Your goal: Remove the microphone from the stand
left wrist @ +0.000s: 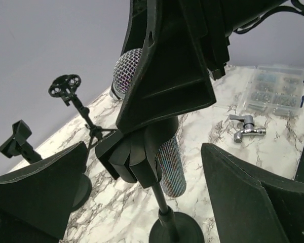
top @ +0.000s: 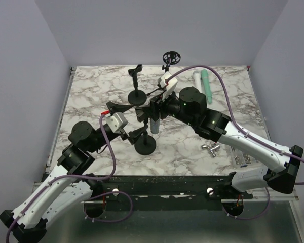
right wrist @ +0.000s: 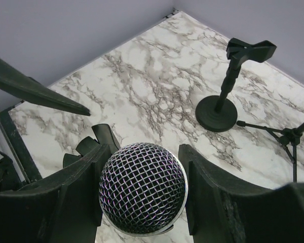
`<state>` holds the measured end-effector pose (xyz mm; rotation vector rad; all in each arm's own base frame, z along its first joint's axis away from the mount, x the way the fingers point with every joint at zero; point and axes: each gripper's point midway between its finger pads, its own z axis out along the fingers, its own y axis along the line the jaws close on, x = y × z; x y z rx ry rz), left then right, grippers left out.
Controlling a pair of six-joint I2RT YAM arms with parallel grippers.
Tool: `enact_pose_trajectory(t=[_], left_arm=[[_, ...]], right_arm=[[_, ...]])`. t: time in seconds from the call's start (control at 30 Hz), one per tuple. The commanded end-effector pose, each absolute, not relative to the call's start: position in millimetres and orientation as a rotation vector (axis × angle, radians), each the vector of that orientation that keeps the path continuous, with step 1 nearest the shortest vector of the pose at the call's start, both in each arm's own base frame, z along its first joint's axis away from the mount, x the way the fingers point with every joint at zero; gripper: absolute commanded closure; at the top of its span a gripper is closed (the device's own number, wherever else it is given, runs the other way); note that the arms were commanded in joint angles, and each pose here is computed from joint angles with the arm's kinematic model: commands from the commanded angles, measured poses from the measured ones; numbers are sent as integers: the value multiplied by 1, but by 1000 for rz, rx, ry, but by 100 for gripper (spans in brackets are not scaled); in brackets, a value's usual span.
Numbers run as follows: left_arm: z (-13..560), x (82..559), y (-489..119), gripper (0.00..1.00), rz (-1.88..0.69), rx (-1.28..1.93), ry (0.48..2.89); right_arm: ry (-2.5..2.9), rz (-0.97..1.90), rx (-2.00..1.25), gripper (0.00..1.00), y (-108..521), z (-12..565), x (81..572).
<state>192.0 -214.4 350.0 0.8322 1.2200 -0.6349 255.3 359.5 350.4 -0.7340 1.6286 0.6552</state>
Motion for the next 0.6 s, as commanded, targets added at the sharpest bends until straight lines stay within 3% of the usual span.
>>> enact_pose_trajectory(t=[0.0, 0.4, 0.57], left_arm=[[350, 188, -219, 2, -678, 875, 1220], [341, 200, -228, 1, -770, 903, 1268], [329, 199, -238, 6, -836, 967, 1303]], right_arm=[[1620, 729, -878, 99, 364, 339, 236], [1545, 781, -957, 99, 362, 341, 222], [1539, 789, -957, 99, 364, 342, 222]])
